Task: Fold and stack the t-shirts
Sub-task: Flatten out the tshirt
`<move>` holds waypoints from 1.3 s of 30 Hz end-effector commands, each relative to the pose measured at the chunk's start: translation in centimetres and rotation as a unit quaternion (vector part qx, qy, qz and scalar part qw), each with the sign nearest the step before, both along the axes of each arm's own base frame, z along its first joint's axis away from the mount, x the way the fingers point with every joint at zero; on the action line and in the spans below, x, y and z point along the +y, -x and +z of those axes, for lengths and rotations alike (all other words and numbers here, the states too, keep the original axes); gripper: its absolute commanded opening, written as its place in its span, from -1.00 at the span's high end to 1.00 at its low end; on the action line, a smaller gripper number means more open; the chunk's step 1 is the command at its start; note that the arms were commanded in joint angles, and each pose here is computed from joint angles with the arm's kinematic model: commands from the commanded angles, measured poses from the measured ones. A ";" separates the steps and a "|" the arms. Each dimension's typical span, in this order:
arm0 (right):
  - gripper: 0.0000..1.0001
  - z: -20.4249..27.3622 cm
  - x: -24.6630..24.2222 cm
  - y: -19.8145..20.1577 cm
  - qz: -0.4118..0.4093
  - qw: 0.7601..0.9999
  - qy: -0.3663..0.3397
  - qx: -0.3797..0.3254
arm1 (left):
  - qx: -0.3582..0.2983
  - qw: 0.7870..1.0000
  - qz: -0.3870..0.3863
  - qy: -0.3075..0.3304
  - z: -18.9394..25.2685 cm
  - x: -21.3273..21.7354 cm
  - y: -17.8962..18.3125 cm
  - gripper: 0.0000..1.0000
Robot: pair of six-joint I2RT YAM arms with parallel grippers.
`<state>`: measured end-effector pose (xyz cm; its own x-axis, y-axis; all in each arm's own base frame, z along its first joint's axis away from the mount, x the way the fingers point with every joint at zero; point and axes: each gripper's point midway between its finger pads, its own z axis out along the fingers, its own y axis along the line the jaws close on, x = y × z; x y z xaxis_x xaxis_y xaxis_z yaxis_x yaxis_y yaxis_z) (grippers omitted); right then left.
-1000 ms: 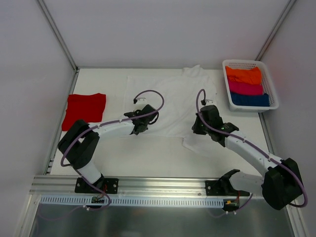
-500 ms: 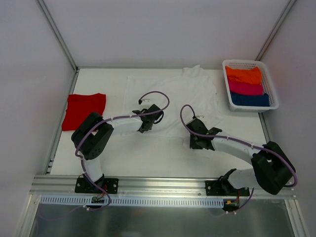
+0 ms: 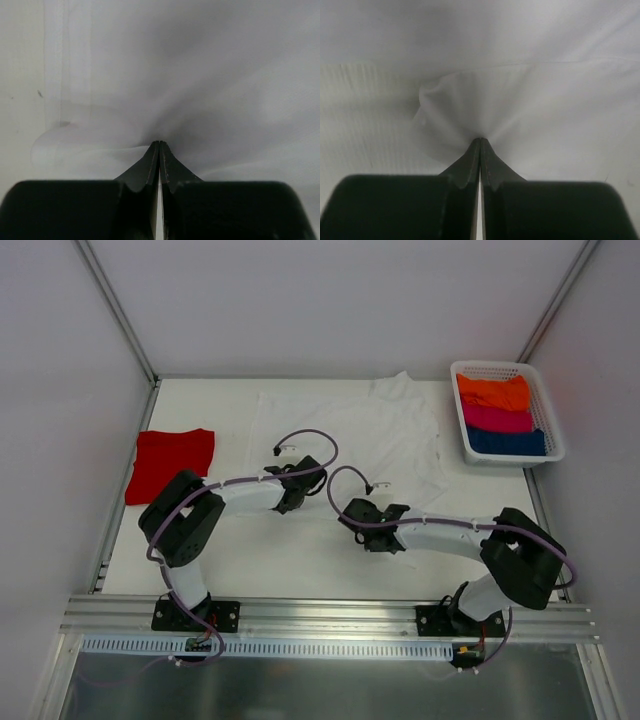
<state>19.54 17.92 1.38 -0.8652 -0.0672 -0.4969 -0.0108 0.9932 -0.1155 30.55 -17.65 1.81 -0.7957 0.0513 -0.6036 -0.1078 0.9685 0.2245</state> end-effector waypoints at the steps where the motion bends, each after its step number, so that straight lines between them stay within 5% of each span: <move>1: 0.99 -2.3 -4.2 7.3 -0.021 0.991 0.100 0.081 | 0.024 0.999 0.036 -0.018 0.8 2.8 2.7 1.00; 12: 0.99 1.3 -6.7 12.9 -0.015 0.980 0.187 0.062 | 0.064 0.995 0.068 0.039 0.7 5.0 9.4 1.00; 17: 0.99 2.0 -6.8 14.3 -0.010 0.982 0.182 0.047 | 0.056 0.995 0.079 0.034 1.4 6.3 11.4 1.00; 23: 0.99 6.1 -4.0 12.1 0.006 0.991 0.127 -0.050 | -0.004 0.997 0.064 0.034 5.7 6.2 10.0 1.00; 29: 0.57 16.1 -0.9 7.5 0.046 0.978 0.059 -0.192 | -0.109 0.992 0.027 0.050 15.5 3.4 4.7 1.00; 31: 0.19 19.6 -0.2 6.4 0.057 0.971 0.031 -0.229 | -0.152 0.987 0.028 0.036 18.5 3.4 3.0 1.00; 35: -0.65 24.8 -3.1 2.8 0.011 0.955 -0.005 -0.296 | -0.173 0.984 -0.029 0.036 22.1 0.6 -2.6 0.00; 37: -0.80 25.9 -4.7 1.4 0.029 0.951 0.022 -0.308 | -0.140 0.978 -0.054 0.143 20.7 -1.2 -5.8 -0.01; 39: -0.90 26.7 -4.9 -0.9 -0.008 0.945 -0.051 -0.324 | -0.128 0.973 -0.043 0.185 19.9 -1.0 -7.5 -0.02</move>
<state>17.61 15.82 25.37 -0.4835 0.0662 -0.8728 0.0538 0.9975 0.0458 35.15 -18.32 23.65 -0.5546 -0.1583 -0.8169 -0.1257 0.9864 -0.1058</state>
